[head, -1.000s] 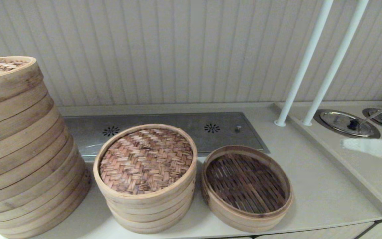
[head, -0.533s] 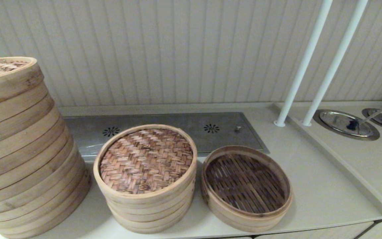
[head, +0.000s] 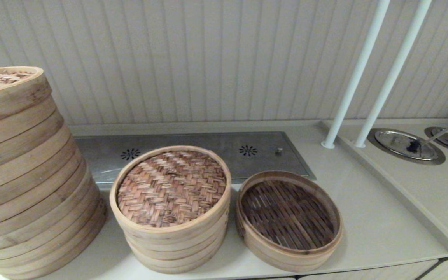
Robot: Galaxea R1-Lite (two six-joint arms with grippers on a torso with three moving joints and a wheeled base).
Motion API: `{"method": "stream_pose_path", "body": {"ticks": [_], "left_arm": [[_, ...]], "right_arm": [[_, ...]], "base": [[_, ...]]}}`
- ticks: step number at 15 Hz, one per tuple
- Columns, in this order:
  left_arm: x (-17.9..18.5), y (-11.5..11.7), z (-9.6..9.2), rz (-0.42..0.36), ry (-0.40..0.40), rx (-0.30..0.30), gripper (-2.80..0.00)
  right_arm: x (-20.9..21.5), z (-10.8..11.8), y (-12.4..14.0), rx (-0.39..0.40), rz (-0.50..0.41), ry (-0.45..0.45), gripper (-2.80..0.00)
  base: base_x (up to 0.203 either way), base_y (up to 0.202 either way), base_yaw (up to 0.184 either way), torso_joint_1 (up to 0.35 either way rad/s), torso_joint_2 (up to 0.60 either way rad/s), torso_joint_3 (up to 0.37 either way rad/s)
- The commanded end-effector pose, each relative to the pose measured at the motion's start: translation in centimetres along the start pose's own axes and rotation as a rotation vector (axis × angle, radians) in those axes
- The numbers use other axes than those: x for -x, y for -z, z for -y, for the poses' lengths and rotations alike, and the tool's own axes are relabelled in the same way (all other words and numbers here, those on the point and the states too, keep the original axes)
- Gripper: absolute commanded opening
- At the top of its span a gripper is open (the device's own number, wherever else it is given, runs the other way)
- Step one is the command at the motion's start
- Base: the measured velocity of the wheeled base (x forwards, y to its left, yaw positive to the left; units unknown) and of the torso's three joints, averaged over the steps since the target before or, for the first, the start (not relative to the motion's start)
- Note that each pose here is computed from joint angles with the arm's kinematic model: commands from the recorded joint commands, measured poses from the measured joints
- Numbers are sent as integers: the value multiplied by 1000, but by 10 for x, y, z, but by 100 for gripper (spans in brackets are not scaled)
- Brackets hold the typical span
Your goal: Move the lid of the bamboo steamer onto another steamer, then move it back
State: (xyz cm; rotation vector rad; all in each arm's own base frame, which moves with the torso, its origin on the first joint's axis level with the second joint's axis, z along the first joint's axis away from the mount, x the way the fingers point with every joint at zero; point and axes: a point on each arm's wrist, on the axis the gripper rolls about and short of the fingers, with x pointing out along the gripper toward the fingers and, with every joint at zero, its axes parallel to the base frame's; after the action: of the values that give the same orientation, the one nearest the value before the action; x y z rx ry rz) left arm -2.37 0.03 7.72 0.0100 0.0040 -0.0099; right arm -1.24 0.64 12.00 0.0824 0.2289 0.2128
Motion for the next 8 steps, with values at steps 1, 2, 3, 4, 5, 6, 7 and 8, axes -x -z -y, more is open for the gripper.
{"method": "stream_pose_path", "body": {"ticks": [1, 2, 3, 4, 5, 6, 7, 8], "left_arm": [[0, 0, 0, -2, -1, 1, -280], [0, 0, 0, -1, -1, 1, -280], [0, 0, 0, -1, -1, -1, -280], [0, 0, 0, -1, -1, 0, -280], [0, 0, 0, -2, -1, 1, -280], [0, 0, 0, -2, -1, 1, -280], [0, 0, 0, -2, -1, 1, -280], [0, 0, 0, -1, -1, 1, -280]], "right_arm": [[7, 0, 16, 25, 85, 31, -280], [6, 2, 27, 31, 104, 57, -280], [7, 3, 33, 37, 131, 86, -280], [9, 4, 37, 41, 168, 107, -280], [9, 5, 39, 37, 181, 141, -280], [8, 6, 41, 23, 179, 198, -280], [6, 7, 42, 7, 197, 217, -280], [5, 8, 42, -22, 213, 218, -280]], "base": [[0, 0, 0, 0, 0, 0], [0, 0, 0, 0, 0, 0], [0, 0, 0, 0, 0, 0], [0, 0, 0, 0, 0, 0], [0, 0, 0, 0, 0, 0], [0, 0, 0, 0, 0, 0], [0, 0, 0, 0, 0, 0], [0, 0, 0, 0, 0, 0]]}}
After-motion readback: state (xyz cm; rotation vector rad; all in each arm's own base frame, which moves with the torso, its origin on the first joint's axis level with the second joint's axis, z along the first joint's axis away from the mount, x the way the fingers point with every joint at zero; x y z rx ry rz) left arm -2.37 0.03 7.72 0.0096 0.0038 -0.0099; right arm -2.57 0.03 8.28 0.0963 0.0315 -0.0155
